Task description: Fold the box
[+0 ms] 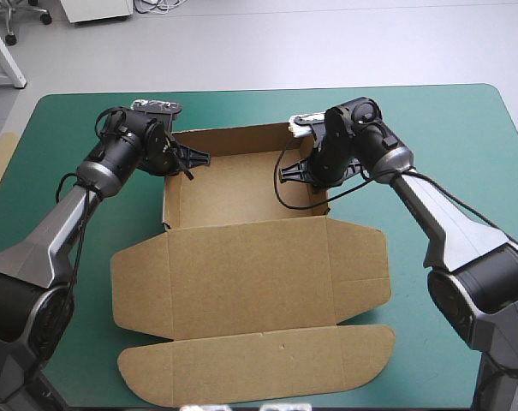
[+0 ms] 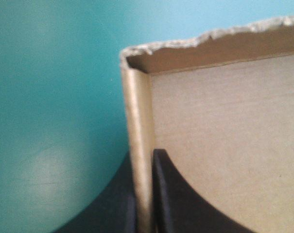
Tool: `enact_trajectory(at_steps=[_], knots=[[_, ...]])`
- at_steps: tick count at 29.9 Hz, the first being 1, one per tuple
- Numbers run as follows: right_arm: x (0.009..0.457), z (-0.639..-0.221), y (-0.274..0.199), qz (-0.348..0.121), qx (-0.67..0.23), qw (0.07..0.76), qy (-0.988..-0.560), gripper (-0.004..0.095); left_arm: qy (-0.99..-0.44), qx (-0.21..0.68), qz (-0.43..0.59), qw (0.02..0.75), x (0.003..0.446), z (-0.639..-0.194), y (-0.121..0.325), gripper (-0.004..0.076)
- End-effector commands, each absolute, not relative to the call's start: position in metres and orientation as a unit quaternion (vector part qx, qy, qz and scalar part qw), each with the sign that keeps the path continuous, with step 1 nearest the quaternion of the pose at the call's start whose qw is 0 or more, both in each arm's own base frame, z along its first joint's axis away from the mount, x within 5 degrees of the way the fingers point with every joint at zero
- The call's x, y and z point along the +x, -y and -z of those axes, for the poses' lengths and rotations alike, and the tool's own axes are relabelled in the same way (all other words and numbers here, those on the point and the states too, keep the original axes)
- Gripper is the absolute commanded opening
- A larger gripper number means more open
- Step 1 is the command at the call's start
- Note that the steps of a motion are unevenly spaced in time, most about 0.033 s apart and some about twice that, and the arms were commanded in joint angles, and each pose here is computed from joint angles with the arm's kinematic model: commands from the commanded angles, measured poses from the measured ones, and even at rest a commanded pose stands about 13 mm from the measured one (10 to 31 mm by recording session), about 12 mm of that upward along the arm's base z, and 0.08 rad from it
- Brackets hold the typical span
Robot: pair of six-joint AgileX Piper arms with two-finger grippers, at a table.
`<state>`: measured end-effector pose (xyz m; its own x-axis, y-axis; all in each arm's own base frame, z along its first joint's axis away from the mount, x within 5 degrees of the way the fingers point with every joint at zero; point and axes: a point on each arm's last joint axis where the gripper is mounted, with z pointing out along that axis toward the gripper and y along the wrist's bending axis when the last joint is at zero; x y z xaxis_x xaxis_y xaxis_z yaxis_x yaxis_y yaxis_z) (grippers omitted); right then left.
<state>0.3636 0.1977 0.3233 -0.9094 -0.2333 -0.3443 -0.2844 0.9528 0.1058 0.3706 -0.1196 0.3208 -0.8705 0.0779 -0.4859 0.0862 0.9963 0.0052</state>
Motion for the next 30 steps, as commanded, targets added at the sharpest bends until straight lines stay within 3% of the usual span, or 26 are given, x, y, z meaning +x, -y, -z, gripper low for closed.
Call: enact_trajectory(at_steps=[1, 30], knots=[[0.354, -0.353, -0.198, -0.096, -0.151, 0.202, -0.963, -0.0012, -0.955, 0.063, 0.029, 0.289, 0.366, -0.344, 0.124, -0.001], [0.388, -0.298, -0.189, -0.082, -0.135, 0.141, -0.977, -0.0013, -0.97, 0.09, 0.039, 0.222, 0.395, -0.281, 0.141, -0.001]])
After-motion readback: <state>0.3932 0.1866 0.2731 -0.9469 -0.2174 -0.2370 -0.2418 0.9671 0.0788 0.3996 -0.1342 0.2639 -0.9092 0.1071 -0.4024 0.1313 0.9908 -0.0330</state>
